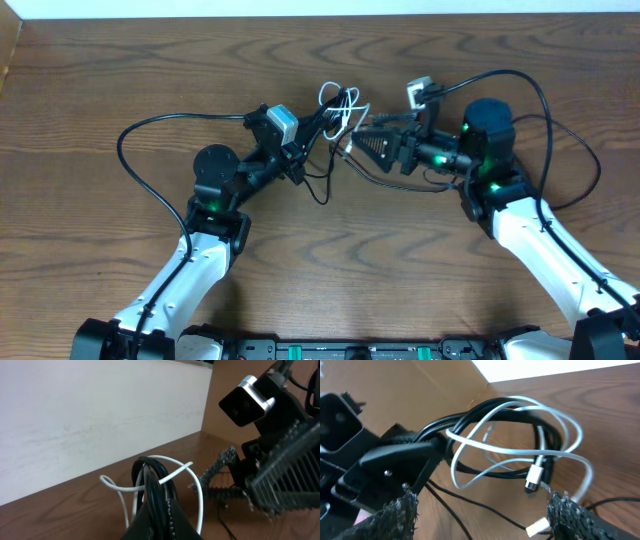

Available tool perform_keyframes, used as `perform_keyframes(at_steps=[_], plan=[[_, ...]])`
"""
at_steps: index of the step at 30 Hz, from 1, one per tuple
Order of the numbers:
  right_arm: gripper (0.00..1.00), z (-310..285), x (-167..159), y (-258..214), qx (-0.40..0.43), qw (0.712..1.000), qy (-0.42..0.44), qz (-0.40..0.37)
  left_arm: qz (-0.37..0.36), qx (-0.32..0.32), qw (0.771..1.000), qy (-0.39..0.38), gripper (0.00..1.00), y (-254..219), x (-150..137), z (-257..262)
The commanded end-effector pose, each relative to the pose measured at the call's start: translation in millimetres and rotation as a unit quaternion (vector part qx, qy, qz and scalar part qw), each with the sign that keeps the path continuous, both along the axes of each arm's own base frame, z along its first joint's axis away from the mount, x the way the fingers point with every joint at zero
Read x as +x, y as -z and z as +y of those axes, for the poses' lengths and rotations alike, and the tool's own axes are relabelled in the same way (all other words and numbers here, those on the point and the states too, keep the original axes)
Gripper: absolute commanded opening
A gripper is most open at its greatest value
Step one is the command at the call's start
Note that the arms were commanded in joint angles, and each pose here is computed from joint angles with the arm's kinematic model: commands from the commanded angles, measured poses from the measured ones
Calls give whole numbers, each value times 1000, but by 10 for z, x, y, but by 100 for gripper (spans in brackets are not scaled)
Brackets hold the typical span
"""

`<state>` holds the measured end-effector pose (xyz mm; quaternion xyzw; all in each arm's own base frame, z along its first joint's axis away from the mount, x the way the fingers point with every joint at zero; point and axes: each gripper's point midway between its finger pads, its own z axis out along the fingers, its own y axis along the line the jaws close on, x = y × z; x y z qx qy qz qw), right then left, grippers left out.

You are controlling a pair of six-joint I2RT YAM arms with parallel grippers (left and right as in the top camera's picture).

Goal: Untangle cables

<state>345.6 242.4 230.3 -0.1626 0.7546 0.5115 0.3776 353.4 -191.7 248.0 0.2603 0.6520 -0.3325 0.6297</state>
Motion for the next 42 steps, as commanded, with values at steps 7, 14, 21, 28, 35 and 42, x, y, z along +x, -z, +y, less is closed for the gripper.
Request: perform_keyframes(at_steps=[7, 14, 21, 28, 35, 42], plan=[[68, -49, 28, 64, -67, 992, -17, -104, -7, -4, 1000, 0, 8, -69, 15, -9], [66, -243, 245, 267, -178, 966, 30, -184, -1, -2, 1000, 0, 8, -41, 16, -9], [70, -321, 390, 189, -231, 933, 50, -270, 18, 2, 1000, 12, 7, 41, -15, -35], [75, -195, 344, 143, -237, 921, 31, -308, 6, -10, 999, 53, 7, -56, -128, -119], [72, -122, 332, 150, -235, 919, 23, -317, 23, -29, 998, 56, 8, -81, -135, -123], [27, -95, 342, 107, -229, 916, 25, -328, 24, -27, 995, 90, 8, -77, -234, -186]])
